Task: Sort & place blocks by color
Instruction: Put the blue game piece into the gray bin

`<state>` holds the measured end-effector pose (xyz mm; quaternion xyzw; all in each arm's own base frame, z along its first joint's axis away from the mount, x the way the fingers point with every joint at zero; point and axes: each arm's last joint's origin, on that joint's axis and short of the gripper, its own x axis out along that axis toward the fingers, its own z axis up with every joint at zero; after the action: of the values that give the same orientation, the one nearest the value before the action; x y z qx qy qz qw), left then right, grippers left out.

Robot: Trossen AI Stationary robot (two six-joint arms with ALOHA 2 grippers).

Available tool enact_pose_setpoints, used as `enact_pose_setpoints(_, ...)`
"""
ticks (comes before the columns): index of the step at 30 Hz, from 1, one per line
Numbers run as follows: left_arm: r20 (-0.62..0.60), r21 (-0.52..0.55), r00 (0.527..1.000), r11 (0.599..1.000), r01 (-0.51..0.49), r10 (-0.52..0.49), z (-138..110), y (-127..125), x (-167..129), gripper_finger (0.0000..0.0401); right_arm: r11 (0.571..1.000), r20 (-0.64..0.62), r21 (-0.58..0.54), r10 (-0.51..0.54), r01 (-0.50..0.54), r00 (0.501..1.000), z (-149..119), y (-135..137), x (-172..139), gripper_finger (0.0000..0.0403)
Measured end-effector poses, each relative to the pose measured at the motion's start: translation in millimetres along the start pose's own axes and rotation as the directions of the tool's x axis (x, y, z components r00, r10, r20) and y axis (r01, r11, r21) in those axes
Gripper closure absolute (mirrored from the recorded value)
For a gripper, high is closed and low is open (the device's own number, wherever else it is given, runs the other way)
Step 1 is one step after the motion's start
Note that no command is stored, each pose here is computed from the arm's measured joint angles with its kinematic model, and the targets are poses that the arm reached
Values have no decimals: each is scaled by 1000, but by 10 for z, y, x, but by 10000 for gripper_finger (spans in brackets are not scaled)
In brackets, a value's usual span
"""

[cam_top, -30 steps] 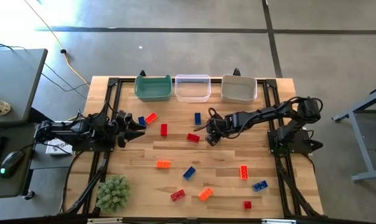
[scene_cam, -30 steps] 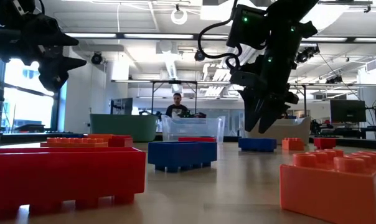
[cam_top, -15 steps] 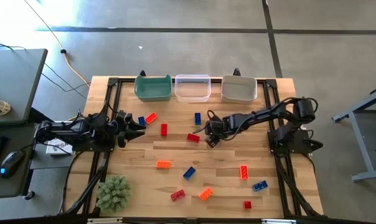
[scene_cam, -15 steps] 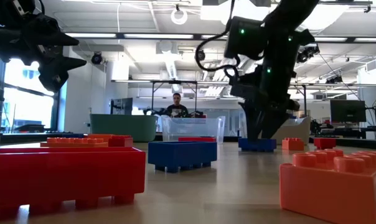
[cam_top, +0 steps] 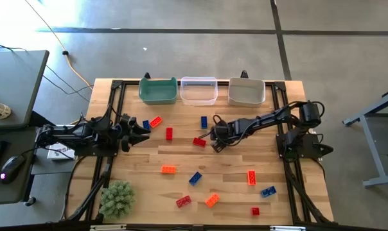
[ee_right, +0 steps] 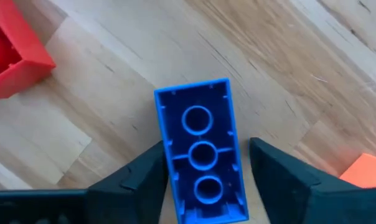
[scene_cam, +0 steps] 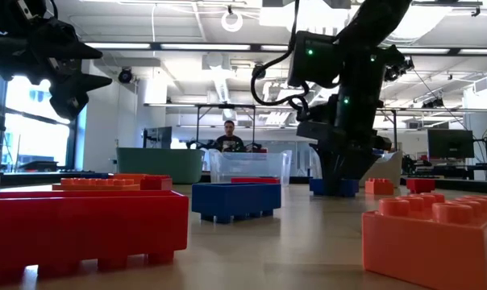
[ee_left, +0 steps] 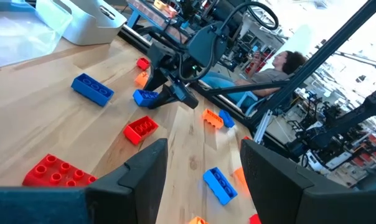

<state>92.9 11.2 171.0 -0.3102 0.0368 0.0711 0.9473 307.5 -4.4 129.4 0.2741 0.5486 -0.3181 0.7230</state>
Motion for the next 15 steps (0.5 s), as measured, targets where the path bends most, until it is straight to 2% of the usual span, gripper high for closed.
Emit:
enact_pose_setpoints(6, 3, -27, 1000, 1000, -5, 5, 1, 2, 0, 208, 1000, -18, 30, 9, -9, 1000, -6, -2, -2, 288)
enact_pose_setpoints(15, 28, -54, 1000, 999, -6, 8, 19, -5, -1, 208, 996, -7, 51, 67, -66, 998, -6, -26, -187, 288)
